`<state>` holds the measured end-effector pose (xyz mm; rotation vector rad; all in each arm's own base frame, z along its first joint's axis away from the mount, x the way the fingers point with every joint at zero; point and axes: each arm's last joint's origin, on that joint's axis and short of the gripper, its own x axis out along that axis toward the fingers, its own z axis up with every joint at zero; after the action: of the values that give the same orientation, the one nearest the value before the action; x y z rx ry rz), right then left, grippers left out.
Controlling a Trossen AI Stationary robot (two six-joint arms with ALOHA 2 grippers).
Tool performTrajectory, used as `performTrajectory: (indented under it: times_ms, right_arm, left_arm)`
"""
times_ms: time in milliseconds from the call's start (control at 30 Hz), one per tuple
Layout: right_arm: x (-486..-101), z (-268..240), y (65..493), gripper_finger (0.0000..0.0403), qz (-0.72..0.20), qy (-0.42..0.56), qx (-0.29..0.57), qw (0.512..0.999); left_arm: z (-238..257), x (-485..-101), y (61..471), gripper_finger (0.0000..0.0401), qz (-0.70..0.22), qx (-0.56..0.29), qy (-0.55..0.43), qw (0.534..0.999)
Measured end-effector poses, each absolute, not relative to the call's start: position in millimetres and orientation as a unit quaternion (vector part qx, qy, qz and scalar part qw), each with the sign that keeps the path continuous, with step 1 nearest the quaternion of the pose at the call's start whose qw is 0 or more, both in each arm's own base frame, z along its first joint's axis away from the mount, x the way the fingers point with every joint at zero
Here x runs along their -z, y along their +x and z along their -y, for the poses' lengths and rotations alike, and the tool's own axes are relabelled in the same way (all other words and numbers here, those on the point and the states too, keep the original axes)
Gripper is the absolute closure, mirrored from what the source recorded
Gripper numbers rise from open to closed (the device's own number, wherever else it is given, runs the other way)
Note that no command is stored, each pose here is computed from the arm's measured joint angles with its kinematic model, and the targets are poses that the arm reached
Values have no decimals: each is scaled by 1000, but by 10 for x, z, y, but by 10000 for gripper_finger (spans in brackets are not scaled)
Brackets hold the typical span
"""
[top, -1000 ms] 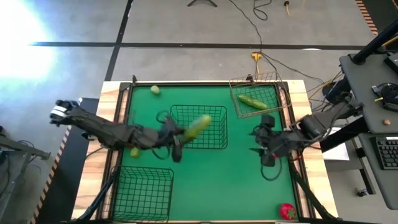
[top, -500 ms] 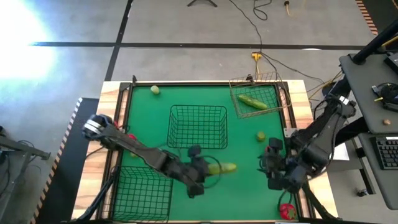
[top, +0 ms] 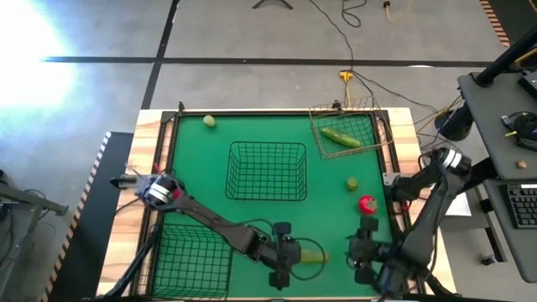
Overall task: Sort produce into baskets
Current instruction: Put the green cucumber into the gold wire basket
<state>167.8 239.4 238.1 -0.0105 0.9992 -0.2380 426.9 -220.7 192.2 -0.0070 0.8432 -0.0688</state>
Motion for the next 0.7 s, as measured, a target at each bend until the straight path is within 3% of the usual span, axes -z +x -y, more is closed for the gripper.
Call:
performTrajectory:
  times_ms: [300,700]
  right_arm:
    - [-1857,-2704,2035,202,-457,-16,93,885]
    - [-1589,-2716,2527,202,-425,-9,61,903]
  left_arm:
    - [2322,-1301,4296,202,-467,19,-19,884]
    - [2431,-1314,4220,157,-456,6,14,890]
